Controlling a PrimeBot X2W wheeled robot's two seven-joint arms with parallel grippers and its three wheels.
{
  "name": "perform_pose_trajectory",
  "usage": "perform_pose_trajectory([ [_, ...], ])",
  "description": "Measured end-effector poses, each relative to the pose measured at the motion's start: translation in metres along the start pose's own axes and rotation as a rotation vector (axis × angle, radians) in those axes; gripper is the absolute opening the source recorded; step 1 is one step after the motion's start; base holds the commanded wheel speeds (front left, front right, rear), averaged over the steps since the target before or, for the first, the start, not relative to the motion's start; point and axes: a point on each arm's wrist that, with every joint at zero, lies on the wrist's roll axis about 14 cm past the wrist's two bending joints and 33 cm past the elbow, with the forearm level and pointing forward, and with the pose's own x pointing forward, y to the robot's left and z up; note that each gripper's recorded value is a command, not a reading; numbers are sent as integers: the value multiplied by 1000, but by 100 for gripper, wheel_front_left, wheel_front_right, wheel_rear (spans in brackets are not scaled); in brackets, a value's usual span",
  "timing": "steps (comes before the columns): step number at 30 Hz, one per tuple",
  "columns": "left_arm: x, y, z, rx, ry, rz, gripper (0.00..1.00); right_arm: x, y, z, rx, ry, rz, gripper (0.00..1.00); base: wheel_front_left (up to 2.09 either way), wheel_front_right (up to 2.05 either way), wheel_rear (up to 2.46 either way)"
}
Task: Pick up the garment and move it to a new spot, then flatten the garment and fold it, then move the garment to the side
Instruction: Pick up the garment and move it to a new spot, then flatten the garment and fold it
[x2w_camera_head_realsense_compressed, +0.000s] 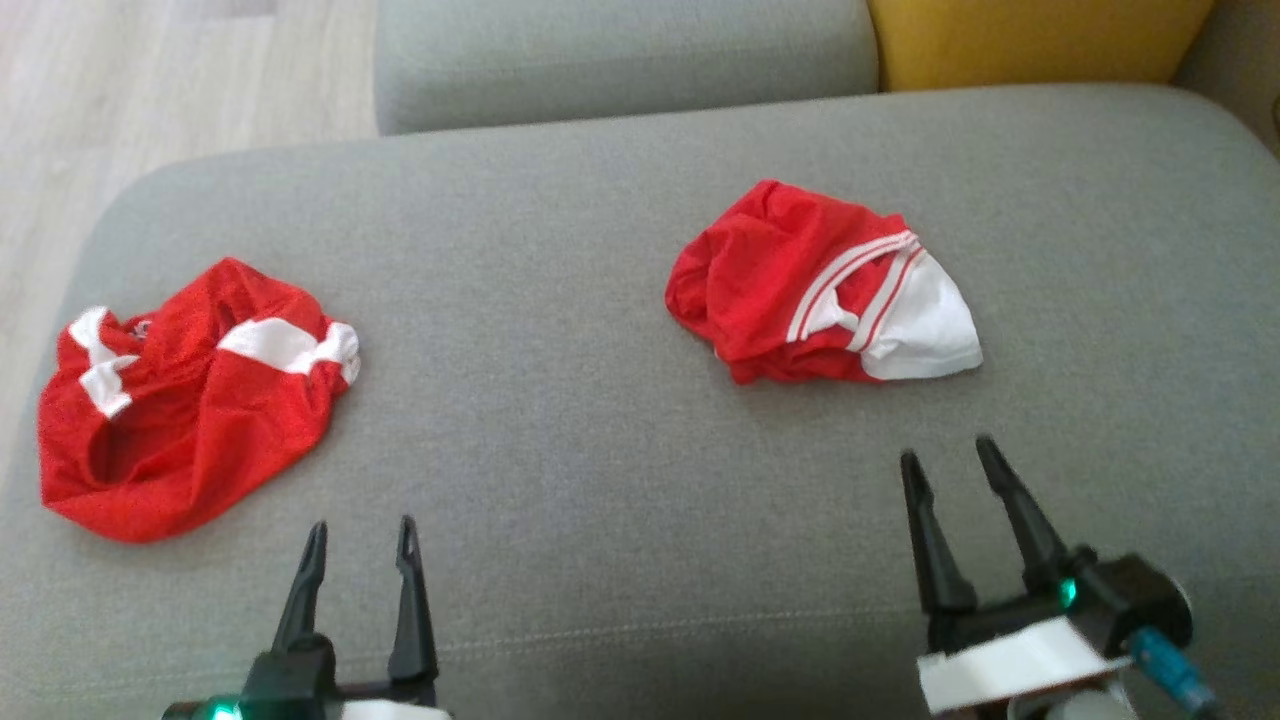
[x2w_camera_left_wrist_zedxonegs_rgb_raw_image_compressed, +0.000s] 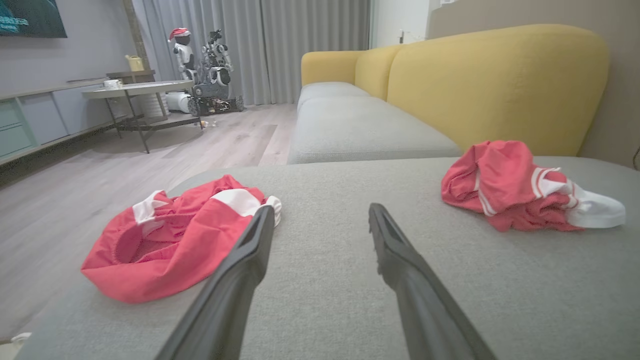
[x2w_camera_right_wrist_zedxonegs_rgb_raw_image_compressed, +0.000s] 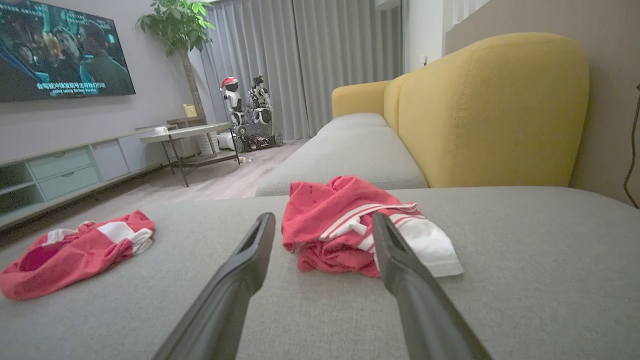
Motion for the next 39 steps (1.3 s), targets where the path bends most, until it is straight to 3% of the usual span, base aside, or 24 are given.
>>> perform_pose_trajectory([
  [28,-6,-5,-11,63,25,-49,100,-11,7,-14,15,42,11,100,0,0,0],
  [33,2,-31,-22,64,51,-165,100,-8,7,-19,21,60,12,100,0,0,0],
  [39,35,-85,-23,79,27,-397,100,2,3,-24,27,75,8,100,0,0,0],
])
